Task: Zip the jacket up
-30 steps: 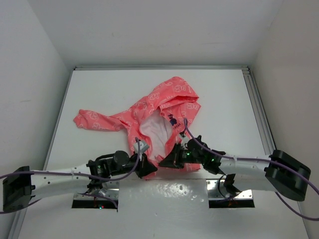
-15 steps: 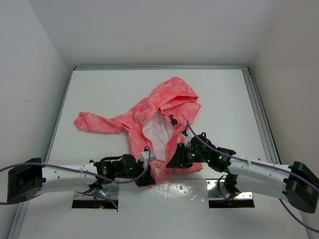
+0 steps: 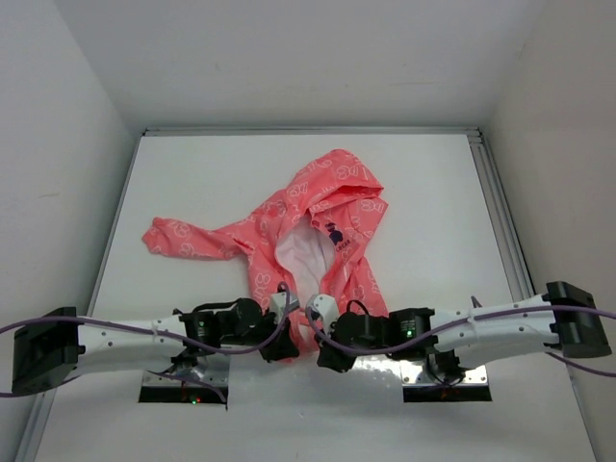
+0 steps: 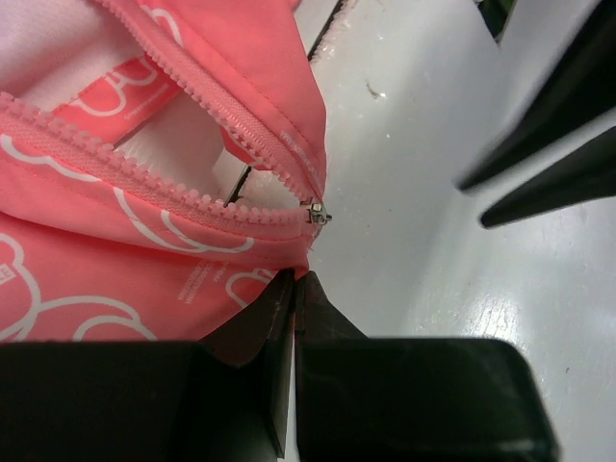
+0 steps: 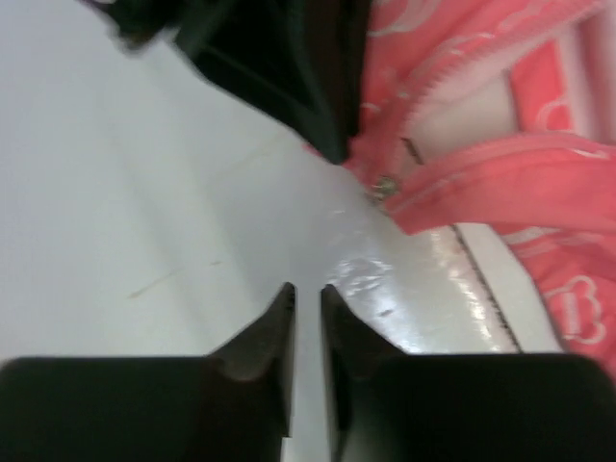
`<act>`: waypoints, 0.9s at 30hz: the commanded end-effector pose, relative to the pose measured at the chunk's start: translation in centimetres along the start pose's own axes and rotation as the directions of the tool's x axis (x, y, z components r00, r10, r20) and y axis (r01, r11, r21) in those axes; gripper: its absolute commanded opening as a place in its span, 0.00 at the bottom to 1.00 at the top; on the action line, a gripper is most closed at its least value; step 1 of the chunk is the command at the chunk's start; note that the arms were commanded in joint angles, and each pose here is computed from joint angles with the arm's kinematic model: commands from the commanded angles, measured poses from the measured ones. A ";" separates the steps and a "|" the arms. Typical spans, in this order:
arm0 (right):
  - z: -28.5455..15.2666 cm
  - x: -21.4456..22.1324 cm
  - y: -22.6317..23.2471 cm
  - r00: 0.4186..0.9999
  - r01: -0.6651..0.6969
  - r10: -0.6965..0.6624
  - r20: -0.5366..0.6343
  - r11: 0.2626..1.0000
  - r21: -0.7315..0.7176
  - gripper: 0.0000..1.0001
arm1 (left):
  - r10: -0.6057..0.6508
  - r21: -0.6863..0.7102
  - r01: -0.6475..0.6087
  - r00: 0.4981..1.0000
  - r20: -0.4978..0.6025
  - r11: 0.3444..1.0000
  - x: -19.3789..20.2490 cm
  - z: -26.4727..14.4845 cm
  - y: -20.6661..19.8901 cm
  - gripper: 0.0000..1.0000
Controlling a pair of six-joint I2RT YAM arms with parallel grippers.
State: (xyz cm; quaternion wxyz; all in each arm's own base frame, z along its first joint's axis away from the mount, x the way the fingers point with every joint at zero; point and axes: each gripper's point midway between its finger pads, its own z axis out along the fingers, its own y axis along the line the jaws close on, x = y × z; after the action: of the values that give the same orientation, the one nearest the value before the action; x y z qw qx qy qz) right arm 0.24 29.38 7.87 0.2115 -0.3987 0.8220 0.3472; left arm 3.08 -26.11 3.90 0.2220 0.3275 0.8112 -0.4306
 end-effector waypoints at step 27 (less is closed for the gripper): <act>-7.0 -1.7 -19.9 0.806 -0.562 0.259 0.533 0.616 0.552 0.51 | -0.099 -0.553 0.630 0.704 0.704 0.545 -15.2 -13.0 16.3 0.32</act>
State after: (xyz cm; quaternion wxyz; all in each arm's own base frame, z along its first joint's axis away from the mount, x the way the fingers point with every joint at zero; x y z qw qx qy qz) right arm 15.66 18.82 6.45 0.4142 -0.0450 0.8920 0.1753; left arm 22.88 -16.10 14.05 0.4978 -0.1099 0.8374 -0.1969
